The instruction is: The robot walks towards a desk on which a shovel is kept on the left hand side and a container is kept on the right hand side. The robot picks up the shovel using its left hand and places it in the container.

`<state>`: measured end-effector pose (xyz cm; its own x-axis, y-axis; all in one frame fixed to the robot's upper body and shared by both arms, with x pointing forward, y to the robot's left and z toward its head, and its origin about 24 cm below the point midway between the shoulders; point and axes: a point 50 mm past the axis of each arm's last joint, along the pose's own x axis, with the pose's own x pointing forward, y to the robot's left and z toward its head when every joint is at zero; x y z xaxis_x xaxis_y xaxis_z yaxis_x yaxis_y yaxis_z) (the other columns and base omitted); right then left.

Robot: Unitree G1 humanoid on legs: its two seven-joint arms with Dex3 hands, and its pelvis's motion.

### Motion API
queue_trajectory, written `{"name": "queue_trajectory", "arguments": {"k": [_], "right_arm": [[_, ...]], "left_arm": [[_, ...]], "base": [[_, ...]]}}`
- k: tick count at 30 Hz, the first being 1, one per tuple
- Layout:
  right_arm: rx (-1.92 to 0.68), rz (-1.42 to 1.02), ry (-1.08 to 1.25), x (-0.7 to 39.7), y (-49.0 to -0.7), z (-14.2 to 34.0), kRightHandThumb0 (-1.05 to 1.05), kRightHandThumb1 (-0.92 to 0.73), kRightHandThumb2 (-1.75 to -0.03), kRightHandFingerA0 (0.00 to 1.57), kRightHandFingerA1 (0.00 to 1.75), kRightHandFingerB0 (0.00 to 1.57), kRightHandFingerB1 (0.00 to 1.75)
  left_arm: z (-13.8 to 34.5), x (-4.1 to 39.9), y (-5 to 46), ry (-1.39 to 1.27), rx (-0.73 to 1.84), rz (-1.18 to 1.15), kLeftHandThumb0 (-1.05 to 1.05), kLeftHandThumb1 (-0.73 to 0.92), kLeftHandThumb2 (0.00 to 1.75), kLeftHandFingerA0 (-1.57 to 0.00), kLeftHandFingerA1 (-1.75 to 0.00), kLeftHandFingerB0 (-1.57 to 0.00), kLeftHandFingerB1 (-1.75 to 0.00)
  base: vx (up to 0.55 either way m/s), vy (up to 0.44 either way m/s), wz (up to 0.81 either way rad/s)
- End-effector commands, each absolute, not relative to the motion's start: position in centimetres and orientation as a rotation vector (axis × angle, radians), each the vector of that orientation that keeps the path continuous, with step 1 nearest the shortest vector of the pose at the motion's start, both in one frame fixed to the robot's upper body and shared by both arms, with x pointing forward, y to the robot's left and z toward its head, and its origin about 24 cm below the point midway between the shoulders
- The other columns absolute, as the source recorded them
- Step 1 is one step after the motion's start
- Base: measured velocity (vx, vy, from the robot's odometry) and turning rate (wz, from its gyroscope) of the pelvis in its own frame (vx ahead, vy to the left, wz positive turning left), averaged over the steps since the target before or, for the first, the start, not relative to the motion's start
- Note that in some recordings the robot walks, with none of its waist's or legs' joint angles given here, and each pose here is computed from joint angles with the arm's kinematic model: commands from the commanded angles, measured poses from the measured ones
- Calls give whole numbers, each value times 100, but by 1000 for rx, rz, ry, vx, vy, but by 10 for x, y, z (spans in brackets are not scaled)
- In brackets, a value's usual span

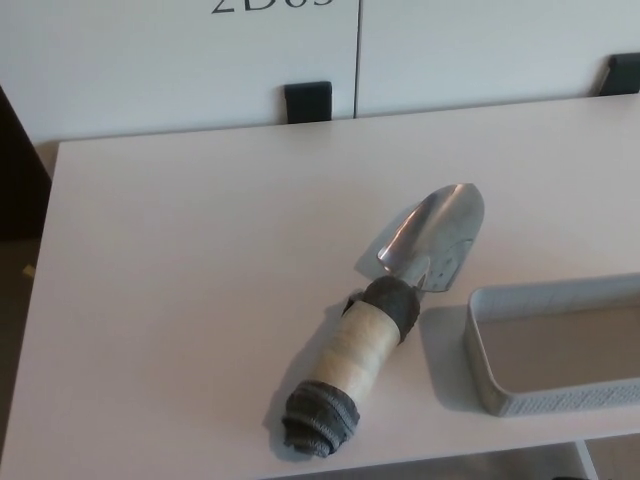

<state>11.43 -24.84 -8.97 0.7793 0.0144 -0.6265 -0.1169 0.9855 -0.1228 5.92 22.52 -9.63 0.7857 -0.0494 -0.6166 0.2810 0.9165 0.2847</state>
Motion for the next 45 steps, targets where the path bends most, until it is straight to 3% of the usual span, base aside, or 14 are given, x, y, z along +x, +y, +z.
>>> {"name": "queue_trajectory", "arguments": {"k": [1,23,24,30,33,34,35,36,39,40,45], "right_arm": [[-160,60,648,117,-251,-86,7,-60,-57,61,61,42,50],[-141,53,645,120,-250,-83,7,-61,-57,60,58,41,48],[-148,54,651,117,-251,-83,7,-61,-57,59,58,41,48],[-154,52,645,119,-252,-83,7,-61,-57,61,58,42,48],[-152,56,642,118,-251,-81,6,-61,-57,60,58,41,48],[-144,56,642,118,-251,-81,6,-61,-57,60,58,41,48],[-138,55,641,119,-251,-82,8,-61,-57,59,59,40,48],[-140,56,640,119,-251,-81,7,-61,-57,59,58,40,48],[-135,45,640,121,-250,-80,8,-61,-57,59,58,41,48],[-138,43,639,121,-250,-80,9,-61,-57,60,58,41,48],[-150,43,635,119,-251,-80,6,-60,-57,60,58,41,48]], "left_arm": [[-94,60,229,634,403,-184,-41,62,59,-55,-42,-40,-33],[-93,69,230,608,402,-184,-40,63,59,-57,-46,-41,-34],[-93,67,230,613,403,-184,-47,51,82,-51,-56,-36,-47],[-93,69,230,615,407,-188,-50,52,82,-52,-54,-35,-46],[-92,69,229,610,404,-187,-49,52,82,-52,-55,-37,-47],[-92,69,229,608,399,-187,-42,60,59,-57,-44,-41,-34],[-92,70,229,604,403,-189,-48,52,81,-52,-55,-36,-47],[-92,70,230,603,404,-190,-41,61,59,-57,-43,-42,-34],[-91,73,230,599,405,-193,-40,63,59,-57,-45,-43,-34],[-91,74,230,599,403,-193,-49,52,82,-52,-55,-37,-47],[-90,77,230,601,405,-200,-49,52,83,-51,-56,-37,-48]], "base": [[0,0,0],[-2,-1,0],[-53,-95,11],[-89,-240,8],[-80,-416,20],[46,-518,44],[57,-510,17],[141,-298,2],[19,-197,5],[52,-147,7],[40,-32,-6]]}}
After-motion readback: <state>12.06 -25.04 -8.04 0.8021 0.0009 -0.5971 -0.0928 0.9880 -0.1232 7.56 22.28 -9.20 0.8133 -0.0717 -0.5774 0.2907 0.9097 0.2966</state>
